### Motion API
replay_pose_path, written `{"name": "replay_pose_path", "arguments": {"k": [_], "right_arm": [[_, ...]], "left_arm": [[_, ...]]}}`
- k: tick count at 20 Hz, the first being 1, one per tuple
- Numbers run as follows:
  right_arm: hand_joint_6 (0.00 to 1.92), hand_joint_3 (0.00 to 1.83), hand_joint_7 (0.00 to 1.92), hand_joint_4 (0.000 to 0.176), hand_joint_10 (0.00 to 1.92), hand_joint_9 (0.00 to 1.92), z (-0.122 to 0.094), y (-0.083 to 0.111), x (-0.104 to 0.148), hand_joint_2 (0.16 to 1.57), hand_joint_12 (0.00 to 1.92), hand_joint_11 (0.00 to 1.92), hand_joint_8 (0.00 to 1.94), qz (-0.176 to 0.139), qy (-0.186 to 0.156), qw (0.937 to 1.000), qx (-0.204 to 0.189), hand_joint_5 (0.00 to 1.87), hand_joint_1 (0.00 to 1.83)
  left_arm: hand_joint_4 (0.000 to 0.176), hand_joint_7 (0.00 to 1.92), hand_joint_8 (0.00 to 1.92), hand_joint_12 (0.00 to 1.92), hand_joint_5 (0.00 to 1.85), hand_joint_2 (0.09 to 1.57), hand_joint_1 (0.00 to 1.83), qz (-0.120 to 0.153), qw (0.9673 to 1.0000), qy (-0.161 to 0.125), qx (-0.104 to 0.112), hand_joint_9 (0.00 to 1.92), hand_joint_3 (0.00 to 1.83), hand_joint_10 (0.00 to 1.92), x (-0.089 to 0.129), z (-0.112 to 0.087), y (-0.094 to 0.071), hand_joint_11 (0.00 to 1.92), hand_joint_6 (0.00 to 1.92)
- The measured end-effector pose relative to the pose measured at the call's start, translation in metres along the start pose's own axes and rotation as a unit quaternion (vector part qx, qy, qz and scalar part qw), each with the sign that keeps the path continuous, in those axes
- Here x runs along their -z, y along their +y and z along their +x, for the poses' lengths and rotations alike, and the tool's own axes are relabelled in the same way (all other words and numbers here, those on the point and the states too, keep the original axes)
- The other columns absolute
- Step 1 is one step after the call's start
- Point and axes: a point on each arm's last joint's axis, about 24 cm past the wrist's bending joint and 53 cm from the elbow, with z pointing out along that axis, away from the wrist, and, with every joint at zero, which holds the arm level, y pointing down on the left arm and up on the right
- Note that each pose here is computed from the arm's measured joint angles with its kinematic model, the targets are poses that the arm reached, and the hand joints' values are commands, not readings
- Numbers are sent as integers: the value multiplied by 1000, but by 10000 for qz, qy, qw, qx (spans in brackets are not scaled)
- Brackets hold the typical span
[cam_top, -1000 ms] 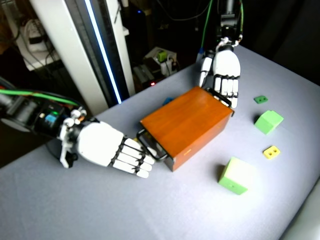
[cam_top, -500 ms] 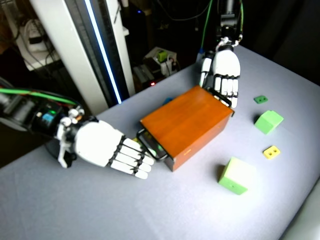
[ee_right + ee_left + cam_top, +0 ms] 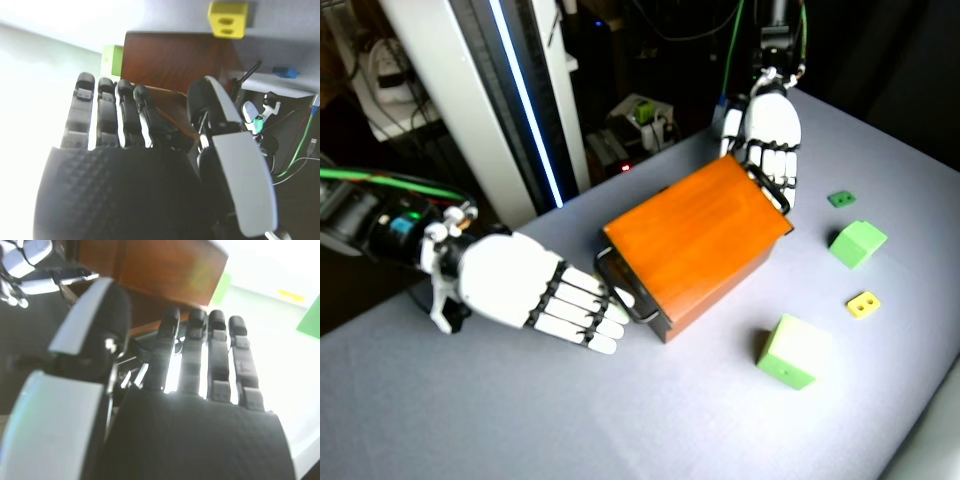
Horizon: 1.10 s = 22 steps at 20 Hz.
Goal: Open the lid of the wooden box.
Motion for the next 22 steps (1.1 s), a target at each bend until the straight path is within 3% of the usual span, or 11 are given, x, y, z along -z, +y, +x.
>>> {"name": "replay_pose_path", "arguments": {"k": [1, 2, 4, 10, 11, 12, 13, 14, 15, 19, 22], "right_arm": [[0, 8, 0, 0, 0, 0, -2, 1, 0, 1508, 0, 0, 0, -22, -43, 10000, -11, 0, 375], [0, 6, 0, 0, 0, 0, -5, 2, 1, 1508, 0, 0, 0, -47, -82, 10000, -17, 0, 390], [0, 3, 0, 0, 0, 0, -8, 5, 1, 1505, 0, 0, 0, -95, -145, 9998, -7, 0, 370], [0, 3, 0, 0, 0, 0, -26, 11, 0, 1520, 0, 0, 0, -276, -451, 9986, 47, 0, 436], [0, 3, 0, 0, 0, 0, -29, 12, 0, 1520, 0, 0, 0, -294, -498, 9983, 50, 0, 436], [0, 3, 0, 0, 0, 0, -33, 14, -1, 1517, 0, 0, 0, -317, -552, 9980, 48, 0, 347], [0, 3, 0, 0, 0, 0, -37, 14, -2, 1517, 0, 0, 0, -336, -609, 9976, 56, 0, 347], [0, 0, 0, 0, 0, 0, -41, 15, -3, 1502, 0, 0, 0, -352, -662, 9972, 55, 0, 398], [0, 0, 0, 0, 0, 0, -47, 17, -4, 1493, 0, 0, 0, -392, -747, 9964, 70, 0, 433], [0, 0, 0, 0, 0, 0, -62, 16, -7, 1490, 0, 0, 0, -395, -967, 9945, 70, 0, 601], [0, 4, 0, 0, 0, 0, -74, 12, -10, 1515, 0, 0, 0, -334, -1169, 9926, 35, 0, 619]], "left_arm": [[40, 0, 0, 0, 0, 1447, 337, 23, 10000, -69, -14, 0, 0, 0, 1, -4, -1, 0, 0], [23, 0, 0, 0, 0, 1428, 439, 55, 9999, -129, -29, 0, 0, 0, 1, -7, -3, 0, 0], [37, 0, 0, 0, 0, 1422, 418, 77, 9997, -207, -105, 0, 0, 0, 2, -13, -4, 0, 0], [14, 0, 0, 0, 20, 1396, 530, 314, 9976, -579, -232, 0, 0, 0, -2, -34, -19, 0, 7], [14, 0, 0, 0, 20, 1396, 530, 359, 9970, -639, -241, 0, 0, 0, -2, -37, -21, 0, 7], [38, 0, 0, 0, 5, 1391, 495, 426, 9959, -759, -257, 0, 0, 0, -2, -44, -25, 0, 2], [38, 0, 0, 0, 5, 1391, 495, 447, 9952, -816, -306, 0, 0, 0, -3, -49, -26, 0, 2], [8, 0, 0, 4, 39, 1383, 478, 472, 9943, -908, -310, 0, 0, 0, -4, -55, -27, 8, 13], [0, 0, 0, 0, 57, 1379, 508, 502, 9934, -978, -323, 0, 0, 0, -4, -59, -29, 1, 18], [0, 0, 0, 0, 31, 1392, 576, 564, 9906, -1207, -302, 0, 0, 0, -13, -72, -28, 0, 3], [7, 0, 0, 0, 2, 1389, 572, 568, 9898, -1272, -311, 0, 0, 0, -16, -76, -27, 1, 0]]}}
